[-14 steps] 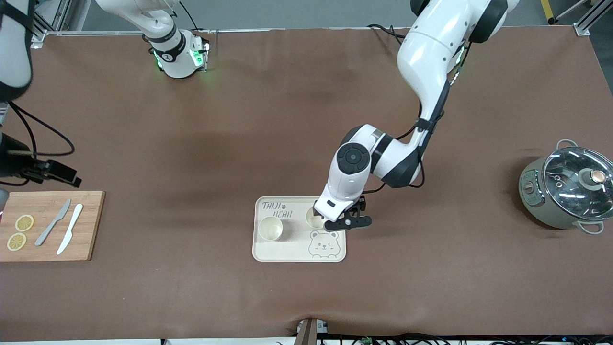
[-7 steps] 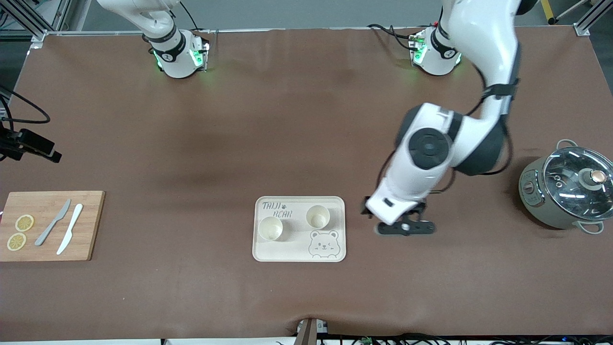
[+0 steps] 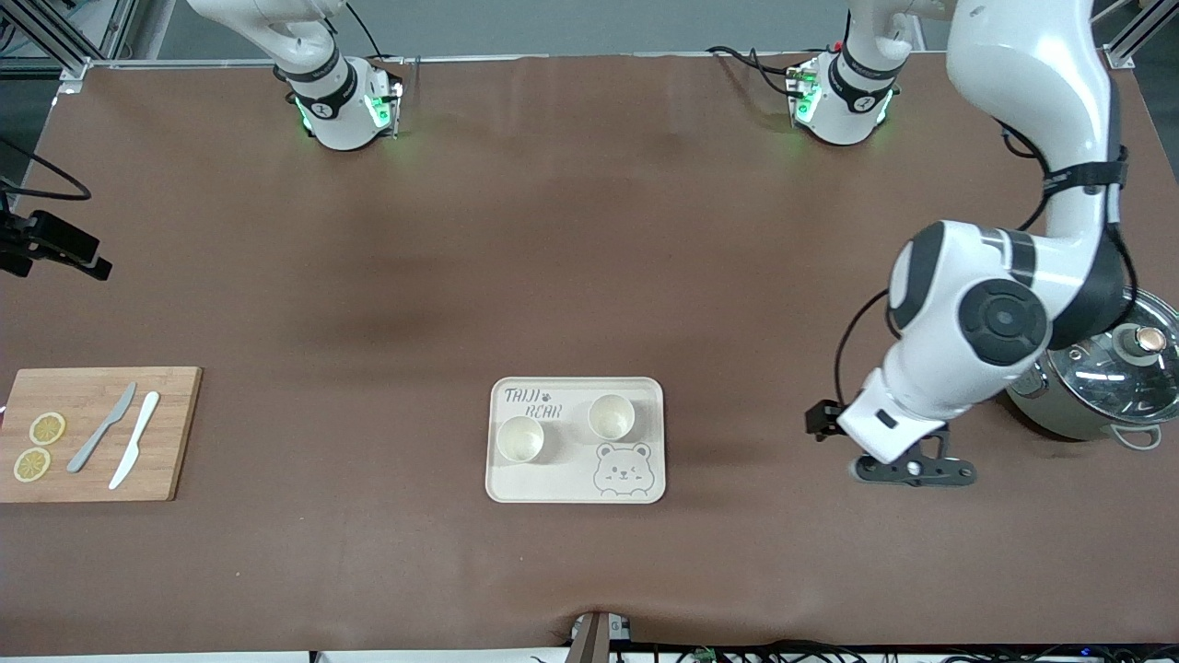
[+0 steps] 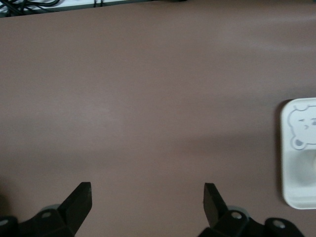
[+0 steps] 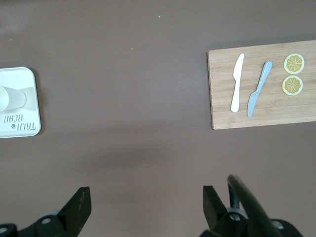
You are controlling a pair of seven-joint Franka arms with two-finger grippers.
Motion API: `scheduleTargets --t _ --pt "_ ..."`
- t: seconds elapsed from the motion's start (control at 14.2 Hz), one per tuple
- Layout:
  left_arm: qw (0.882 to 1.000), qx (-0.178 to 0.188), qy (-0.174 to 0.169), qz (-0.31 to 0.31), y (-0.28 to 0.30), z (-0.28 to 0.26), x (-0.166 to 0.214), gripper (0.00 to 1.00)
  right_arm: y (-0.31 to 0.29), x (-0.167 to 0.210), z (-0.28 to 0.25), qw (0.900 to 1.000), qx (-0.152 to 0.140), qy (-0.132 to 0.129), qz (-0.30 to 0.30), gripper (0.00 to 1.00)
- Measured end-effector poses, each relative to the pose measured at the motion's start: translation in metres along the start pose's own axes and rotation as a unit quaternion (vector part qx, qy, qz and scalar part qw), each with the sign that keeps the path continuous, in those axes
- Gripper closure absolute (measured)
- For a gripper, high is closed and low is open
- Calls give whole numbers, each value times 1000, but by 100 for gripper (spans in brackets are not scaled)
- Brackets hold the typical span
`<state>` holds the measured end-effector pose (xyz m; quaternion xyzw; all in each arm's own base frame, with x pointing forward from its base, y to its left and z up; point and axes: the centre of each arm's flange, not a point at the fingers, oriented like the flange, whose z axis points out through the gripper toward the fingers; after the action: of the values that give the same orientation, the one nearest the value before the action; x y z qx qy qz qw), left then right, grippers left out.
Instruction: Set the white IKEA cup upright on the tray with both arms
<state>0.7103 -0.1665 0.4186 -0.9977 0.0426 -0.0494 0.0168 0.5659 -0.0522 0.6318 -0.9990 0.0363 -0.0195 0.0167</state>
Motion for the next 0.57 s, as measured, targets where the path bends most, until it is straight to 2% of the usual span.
scheduleTargets --t 0.35,0.57 --pt "999 -33 5 21 -80 7 -12 0 1 0 -8 1000 0 9 1 0" --pt "998 -53 13 13 -116 -15 -30 0 -1 0 -6 1000 0 7 3 0"
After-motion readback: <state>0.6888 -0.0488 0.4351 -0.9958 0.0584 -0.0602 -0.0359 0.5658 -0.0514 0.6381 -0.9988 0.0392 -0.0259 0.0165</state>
